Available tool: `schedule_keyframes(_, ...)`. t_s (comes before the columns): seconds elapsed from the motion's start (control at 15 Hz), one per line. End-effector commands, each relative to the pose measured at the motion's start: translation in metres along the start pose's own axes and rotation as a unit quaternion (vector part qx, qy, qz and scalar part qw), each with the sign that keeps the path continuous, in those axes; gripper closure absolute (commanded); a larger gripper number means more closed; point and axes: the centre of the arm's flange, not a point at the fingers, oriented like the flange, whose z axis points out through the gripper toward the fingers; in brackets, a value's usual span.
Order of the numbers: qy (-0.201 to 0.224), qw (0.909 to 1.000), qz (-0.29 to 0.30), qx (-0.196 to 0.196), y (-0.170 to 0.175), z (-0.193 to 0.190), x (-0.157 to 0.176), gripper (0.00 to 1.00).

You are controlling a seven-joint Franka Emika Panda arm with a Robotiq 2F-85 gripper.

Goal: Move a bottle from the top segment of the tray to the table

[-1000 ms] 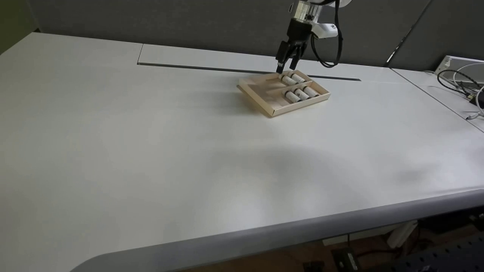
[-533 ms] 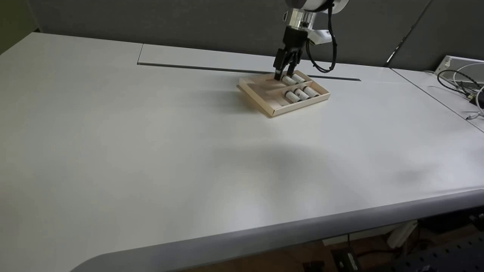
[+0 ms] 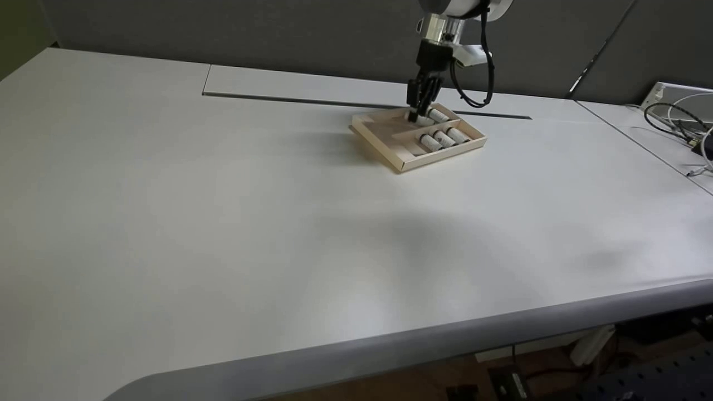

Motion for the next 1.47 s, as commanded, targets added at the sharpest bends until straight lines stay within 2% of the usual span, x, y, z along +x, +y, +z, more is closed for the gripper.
schedule_keyframes(0.0, -0.006, 0.9999, 0.010, -0.004, 0.016, -0.010, 0.016, 0.90)
schedule_keyframes(0.07, -0.007, 0.9999, 0.014, -0.002, 0.017, -0.012, 0.015, 0.95)
schedule_keyframes(0.33, -0.010, 0.9994, 0.031, 0.009, 0.019, -0.033, 0.007, 0.93)
schedule_keyframes(0.53, 0.007, 0.9991, 0.041, 0.006, 0.018, -0.074, -0.007, 0.93)
schedule_keyframes(0.8, 0.036, 0.9973, 0.061, -0.021, 0.026, -0.123, -0.047, 0.93)
schedule_keyframes(0.93, 0.051, 0.9946, 0.086, -0.027, 0.046, -0.136, -0.071, 0.93)
schedule_keyframes(1.13, 0.056, 0.9901, 0.128, -0.017, 0.083, -0.134, -0.102, 0.93)
schedule_keyframes(1.4, 0.027, 0.9865, 0.161, -0.002, 0.121, -0.097, -0.131, 0.93)
